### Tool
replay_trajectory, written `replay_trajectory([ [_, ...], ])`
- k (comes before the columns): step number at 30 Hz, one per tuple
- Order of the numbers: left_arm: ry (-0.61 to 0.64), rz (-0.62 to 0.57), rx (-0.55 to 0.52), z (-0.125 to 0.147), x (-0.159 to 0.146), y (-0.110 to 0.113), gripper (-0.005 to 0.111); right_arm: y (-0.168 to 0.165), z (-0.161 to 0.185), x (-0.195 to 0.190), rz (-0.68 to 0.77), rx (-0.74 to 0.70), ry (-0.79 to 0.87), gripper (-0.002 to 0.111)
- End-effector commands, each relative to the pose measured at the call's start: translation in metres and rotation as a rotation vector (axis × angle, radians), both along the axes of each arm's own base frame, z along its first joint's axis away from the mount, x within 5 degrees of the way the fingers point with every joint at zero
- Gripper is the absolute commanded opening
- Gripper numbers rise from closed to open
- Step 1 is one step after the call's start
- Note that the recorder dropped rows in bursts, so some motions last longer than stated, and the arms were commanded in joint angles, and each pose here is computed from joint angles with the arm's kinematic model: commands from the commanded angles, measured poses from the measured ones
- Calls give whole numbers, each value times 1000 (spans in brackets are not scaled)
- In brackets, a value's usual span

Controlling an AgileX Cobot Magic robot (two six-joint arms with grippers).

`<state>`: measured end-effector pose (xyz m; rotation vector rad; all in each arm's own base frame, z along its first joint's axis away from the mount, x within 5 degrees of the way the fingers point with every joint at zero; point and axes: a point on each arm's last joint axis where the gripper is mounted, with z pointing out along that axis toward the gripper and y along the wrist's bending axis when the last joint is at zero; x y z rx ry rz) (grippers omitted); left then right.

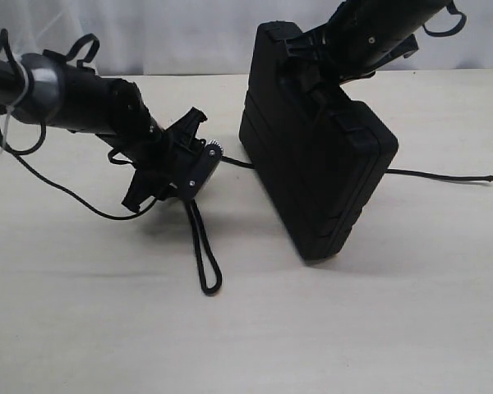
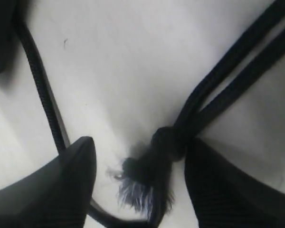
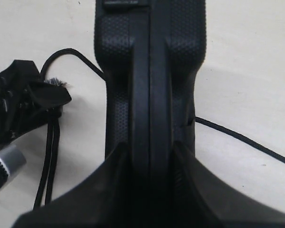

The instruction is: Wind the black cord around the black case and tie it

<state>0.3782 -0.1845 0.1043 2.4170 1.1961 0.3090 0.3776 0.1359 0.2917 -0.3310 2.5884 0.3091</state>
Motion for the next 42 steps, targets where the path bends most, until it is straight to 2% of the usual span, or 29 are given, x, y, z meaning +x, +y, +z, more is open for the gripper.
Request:
replay_trajectory([
  [1,-2,-2,8,-13,1,-2,51,0,2,0,0,9,-5,4],
  [4,19,35,-10,-15,0,-3,35,0,2,0,0,9,-5,4],
  [9,105,309,-142,-14,0,-5,1,0,2,0,0,9,-5,4],
  [18,195,605,-277,-5,-1,-5,0,0,2,0,0,9,-5,4],
  [24,166,740,-412,32,3,-2,0,0,2,0,0,9,-5,4],
  [30,141,888,-544,70,9,19,0,0,2,0,0,9,-5,4],
  [35,170,966,-628,88,9,31,0,0,2,0,0,9,-5,4],
  [42,175,993,-714,110,6,32,0,0,2,0,0,9,-5,4],
])
